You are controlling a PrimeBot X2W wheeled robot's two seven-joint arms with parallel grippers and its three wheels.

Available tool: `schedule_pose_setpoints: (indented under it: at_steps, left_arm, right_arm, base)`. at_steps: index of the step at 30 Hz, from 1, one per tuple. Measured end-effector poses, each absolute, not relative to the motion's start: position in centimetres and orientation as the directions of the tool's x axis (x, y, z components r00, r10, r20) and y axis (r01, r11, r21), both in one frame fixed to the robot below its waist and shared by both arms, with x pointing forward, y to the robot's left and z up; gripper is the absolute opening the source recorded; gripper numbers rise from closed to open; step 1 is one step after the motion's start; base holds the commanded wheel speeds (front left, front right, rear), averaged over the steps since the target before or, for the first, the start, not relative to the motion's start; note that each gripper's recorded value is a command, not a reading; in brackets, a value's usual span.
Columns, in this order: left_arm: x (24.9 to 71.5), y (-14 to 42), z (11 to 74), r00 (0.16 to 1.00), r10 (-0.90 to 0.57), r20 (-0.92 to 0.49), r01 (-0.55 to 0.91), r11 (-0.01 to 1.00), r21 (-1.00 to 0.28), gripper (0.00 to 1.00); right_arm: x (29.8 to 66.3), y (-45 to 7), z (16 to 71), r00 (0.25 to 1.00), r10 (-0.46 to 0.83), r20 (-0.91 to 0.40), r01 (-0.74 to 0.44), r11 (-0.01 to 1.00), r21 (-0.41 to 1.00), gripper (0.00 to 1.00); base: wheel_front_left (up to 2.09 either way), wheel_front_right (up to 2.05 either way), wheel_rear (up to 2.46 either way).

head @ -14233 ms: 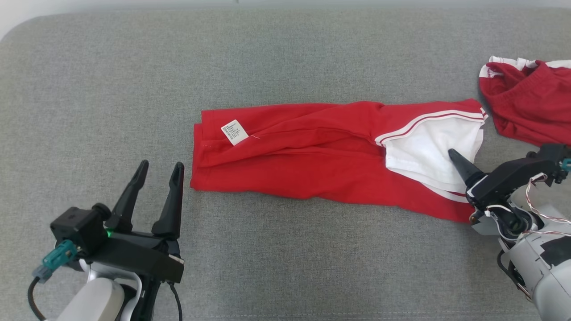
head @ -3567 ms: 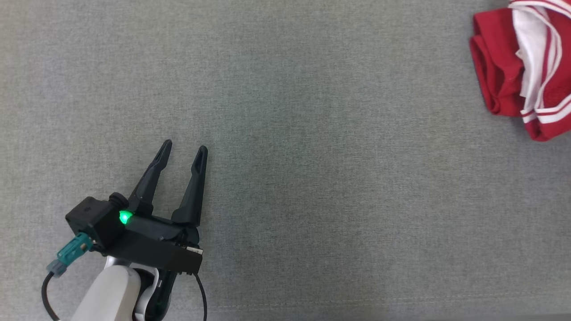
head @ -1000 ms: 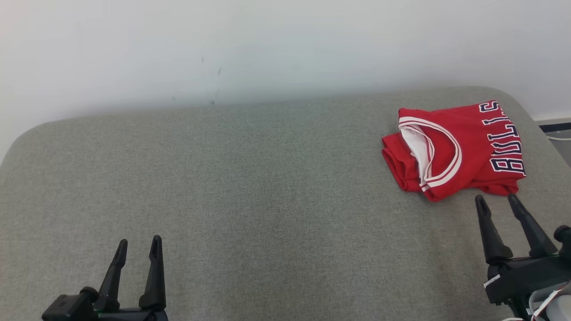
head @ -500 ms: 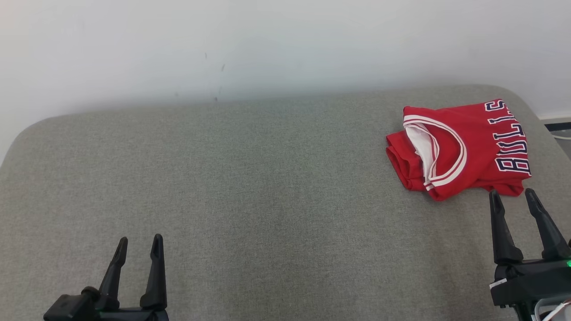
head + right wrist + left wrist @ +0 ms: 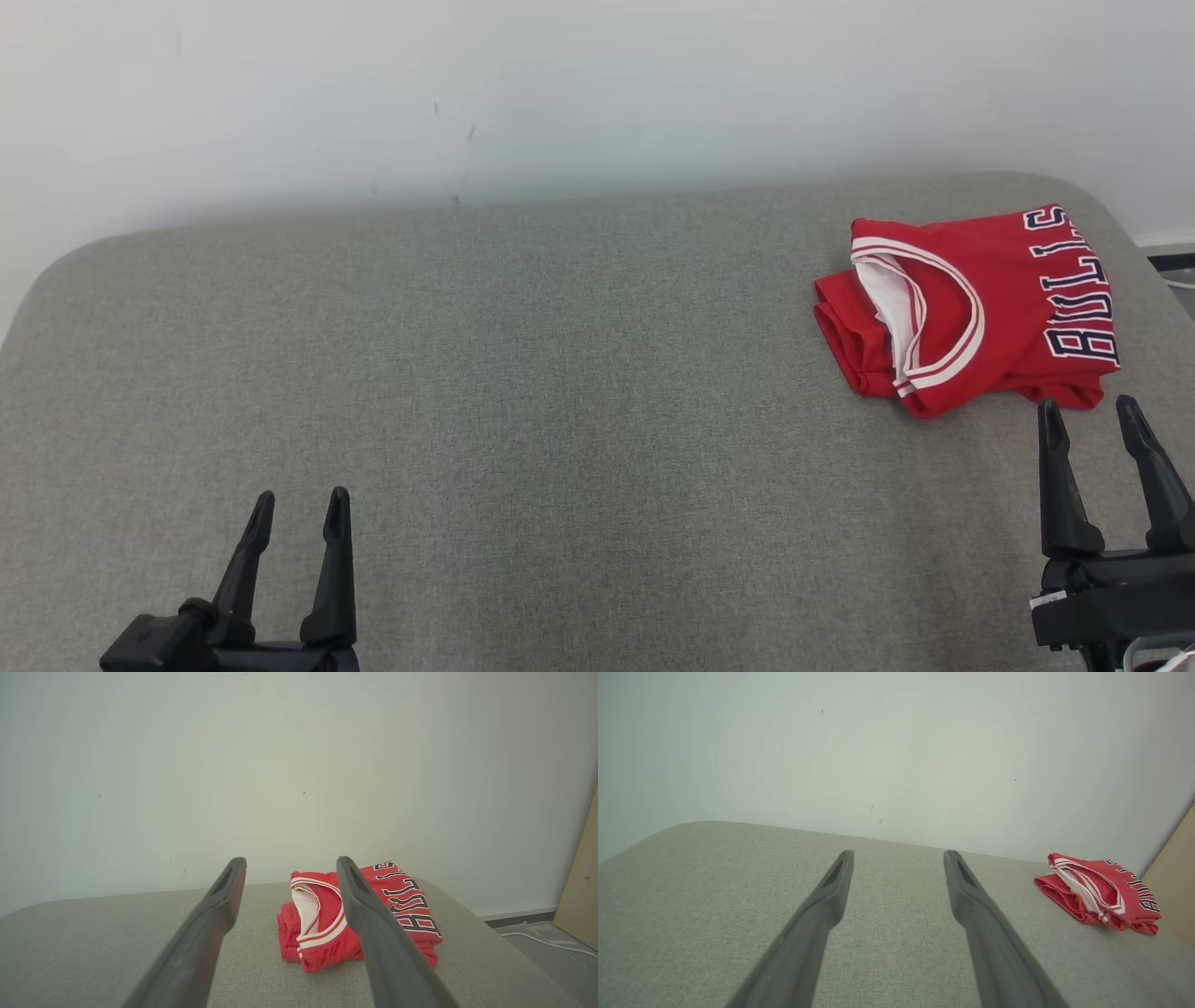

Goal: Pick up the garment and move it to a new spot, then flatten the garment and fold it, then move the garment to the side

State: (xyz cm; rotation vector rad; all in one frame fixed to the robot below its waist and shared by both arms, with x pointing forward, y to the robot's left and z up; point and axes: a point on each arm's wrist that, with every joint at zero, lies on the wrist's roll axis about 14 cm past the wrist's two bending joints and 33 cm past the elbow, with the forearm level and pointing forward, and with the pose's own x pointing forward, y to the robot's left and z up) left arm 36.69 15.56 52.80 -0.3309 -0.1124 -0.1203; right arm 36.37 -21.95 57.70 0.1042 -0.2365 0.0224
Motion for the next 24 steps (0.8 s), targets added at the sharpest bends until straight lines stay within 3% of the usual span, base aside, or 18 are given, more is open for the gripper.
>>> schedule_pose_setpoints:
  at_steps: [12, 13, 24]
  left_arm:
    - [36.8, 15.6, 52.6, 0.987, -0.101, 0.125, 0.135, 0.940, -0.312, 1.00]
    - [36.8, 15.6, 52.6, 0.987, -0.100, 0.124, 0.135, 0.941, -0.312, 0.00]
    - [36.0, 16.0, 49.7, 0.997, -0.075, 0.023, 0.079, 0.925, -0.372, 0.00]
  right_arm:
    - [36.2, -22.2, 57.1, 0.975, -0.018, 0.223, -0.008, 0.993, 0.115, 1.00]
    - [36.3, -22.2, 57.0, 0.975, -0.019, 0.222, -0.008, 0.993, 0.117, 0.00]
    - [36.0, -21.9, 54.1, 0.991, -0.045, 0.122, 0.018, 0.977, 0.215, 0.00]
  base:
    - [0.00, 0.00, 0.00]
    - [0.00, 0.00, 0.00]
    - [0.00, 0.00, 0.00]
